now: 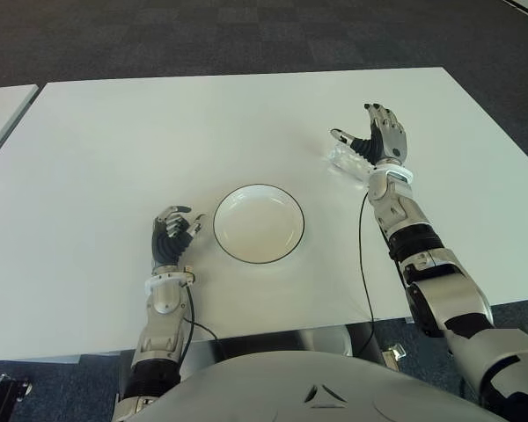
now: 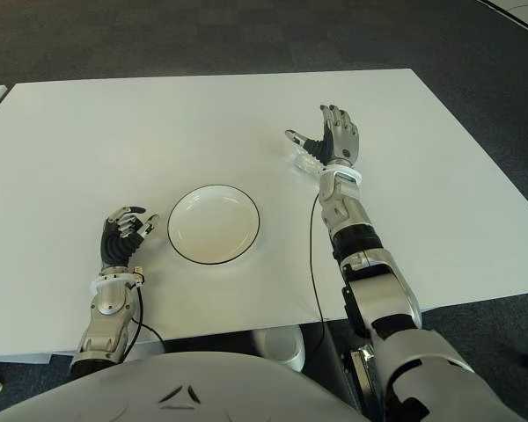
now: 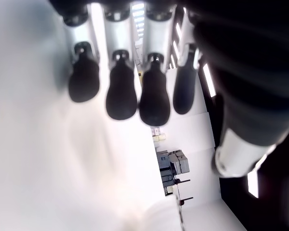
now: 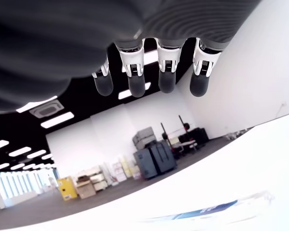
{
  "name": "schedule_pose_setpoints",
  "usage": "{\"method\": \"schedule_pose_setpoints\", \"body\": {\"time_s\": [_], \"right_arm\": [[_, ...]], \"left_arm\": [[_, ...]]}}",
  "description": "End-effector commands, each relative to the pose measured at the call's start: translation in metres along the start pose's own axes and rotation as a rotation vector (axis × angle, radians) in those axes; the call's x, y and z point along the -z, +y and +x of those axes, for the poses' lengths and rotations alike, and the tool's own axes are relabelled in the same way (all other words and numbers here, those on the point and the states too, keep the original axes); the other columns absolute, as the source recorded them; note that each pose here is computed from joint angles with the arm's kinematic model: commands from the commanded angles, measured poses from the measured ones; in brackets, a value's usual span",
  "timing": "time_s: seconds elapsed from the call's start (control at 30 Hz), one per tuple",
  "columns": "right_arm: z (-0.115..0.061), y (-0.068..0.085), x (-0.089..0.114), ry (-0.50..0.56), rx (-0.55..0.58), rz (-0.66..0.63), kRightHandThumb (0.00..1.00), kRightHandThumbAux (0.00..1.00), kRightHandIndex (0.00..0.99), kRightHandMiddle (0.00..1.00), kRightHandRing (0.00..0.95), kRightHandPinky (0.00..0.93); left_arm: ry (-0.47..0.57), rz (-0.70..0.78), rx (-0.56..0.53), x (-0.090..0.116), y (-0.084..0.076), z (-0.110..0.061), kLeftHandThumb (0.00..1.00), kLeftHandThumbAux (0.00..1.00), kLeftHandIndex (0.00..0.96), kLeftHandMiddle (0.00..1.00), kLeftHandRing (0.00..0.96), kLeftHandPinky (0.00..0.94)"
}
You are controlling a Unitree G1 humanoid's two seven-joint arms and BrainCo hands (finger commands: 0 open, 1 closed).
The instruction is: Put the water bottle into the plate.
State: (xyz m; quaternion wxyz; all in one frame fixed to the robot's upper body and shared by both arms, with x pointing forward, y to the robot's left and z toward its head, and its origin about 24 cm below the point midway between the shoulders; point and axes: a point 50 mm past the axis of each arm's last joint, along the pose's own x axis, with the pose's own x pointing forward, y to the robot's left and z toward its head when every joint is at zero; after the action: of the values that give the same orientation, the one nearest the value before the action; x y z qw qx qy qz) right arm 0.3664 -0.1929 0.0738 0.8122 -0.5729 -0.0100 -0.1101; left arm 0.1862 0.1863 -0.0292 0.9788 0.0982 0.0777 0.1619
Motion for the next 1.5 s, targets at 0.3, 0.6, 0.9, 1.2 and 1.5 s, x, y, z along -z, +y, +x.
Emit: {"method": "schedule_pose_setpoints", "body": {"time_s": [0.3,0.6,0.9,1.2,1.5], "right_arm": [[0.004,0.022,0.021,0.132,-0.202,-0.059,0.575,0.205,0.000,0.000,0.000,0.000],[-0.022,0.055,0.043,0.249,-0.411,-0.100,0.585,0.231,0.000,0.000,0.000,0.000],[-0.038,0.068,0.055,0.318,-0.515,-0.114,0.559,0.251,0.000,0.000,0.000,0.000],[-0.050,0.076,0.066,0.361,-0.583,-0.153,0.552,0.300,0.000,0.000,0.000,0.000],[-0.054,0.079,0.069,0.384,-0.641,-0.216,0.550,0.385,0.000,0.000,0.000,0.000]], "left_arm": [[0.137,-0.020,-0.002,0.027,-0.009,-0.010,0.707,0.715,0.436,0.745,0.745,0.735],[0.116,-0.022,-0.020,0.029,-0.006,-0.009,0.708,0.715,0.437,0.753,0.750,0.738],[0.098,-0.015,-0.028,0.027,-0.001,-0.010,0.708,0.715,0.437,0.757,0.754,0.737],[0.100,-0.017,-0.039,0.023,-0.001,-0.014,0.708,0.715,0.437,0.755,0.754,0.740],[0.119,-0.015,-0.039,0.023,0.000,-0.014,0.708,0.715,0.436,0.756,0.756,0.735]]}}
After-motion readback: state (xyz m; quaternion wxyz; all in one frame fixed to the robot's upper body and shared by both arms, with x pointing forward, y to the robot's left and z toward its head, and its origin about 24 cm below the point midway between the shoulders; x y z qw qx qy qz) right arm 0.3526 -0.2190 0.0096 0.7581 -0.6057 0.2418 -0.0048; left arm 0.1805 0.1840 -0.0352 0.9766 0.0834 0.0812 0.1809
